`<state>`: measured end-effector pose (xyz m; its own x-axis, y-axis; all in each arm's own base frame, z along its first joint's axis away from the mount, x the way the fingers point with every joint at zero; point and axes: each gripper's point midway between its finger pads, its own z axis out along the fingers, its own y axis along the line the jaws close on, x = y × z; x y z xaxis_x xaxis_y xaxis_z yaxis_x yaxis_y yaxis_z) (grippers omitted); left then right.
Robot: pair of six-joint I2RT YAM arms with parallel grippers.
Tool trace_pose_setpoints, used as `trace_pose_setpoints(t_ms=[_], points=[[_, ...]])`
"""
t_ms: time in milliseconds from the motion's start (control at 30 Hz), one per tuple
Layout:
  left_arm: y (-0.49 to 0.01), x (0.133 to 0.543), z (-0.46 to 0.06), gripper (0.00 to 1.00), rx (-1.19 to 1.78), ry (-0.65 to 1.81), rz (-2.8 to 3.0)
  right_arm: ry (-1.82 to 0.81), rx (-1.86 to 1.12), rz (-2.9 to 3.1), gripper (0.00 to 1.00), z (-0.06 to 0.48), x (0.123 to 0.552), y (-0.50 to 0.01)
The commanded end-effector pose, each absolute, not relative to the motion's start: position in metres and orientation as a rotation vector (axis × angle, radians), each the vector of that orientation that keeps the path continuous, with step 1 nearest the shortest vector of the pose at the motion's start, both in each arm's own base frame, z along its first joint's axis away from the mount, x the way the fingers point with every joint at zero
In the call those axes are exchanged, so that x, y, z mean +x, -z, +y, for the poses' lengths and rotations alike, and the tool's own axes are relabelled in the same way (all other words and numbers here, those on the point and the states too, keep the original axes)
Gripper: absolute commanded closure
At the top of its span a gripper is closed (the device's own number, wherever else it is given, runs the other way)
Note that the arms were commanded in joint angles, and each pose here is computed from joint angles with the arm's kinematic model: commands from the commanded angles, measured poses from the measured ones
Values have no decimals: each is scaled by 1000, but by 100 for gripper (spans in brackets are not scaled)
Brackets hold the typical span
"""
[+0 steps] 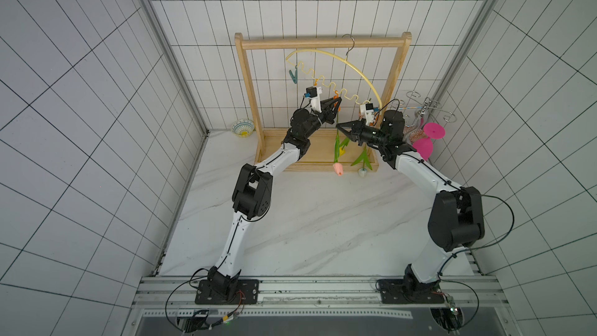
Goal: Dry the flowers on a clothes hanger
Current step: Clamp the flower onto the hanger.
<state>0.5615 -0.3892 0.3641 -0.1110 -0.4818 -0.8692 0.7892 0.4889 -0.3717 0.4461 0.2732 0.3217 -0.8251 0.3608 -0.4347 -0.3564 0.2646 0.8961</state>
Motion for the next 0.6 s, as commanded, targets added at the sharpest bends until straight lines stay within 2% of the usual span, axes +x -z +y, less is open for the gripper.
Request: trace_pose_setpoints(t_ms=[0, 167, 233, 267, 433, 567], points=[[-356, 530, -422, 88, 425, 1197, 1308, -1615, -10, 1867, 100, 272, 459, -339], [-353, 529, -423, 89, 422, 1216, 1309, -1670, 3, 1812, 100, 273, 463, -352], [-351, 529, -423, 87, 419, 1214, 1312, -1688, 5, 1811, 100, 275, 464, -352], [-352, 528, -423, 83, 422, 1211, 1311, -1689, 4, 1814, 100, 275, 464, -351], [-354, 529, -413, 45, 408, 1191, 1312, -1660, 32, 1825, 100, 272, 466, -344], [-357, 531, -399, 35, 381, 1204, 1306, -1657, 48, 1829, 100, 271, 469, -341]])
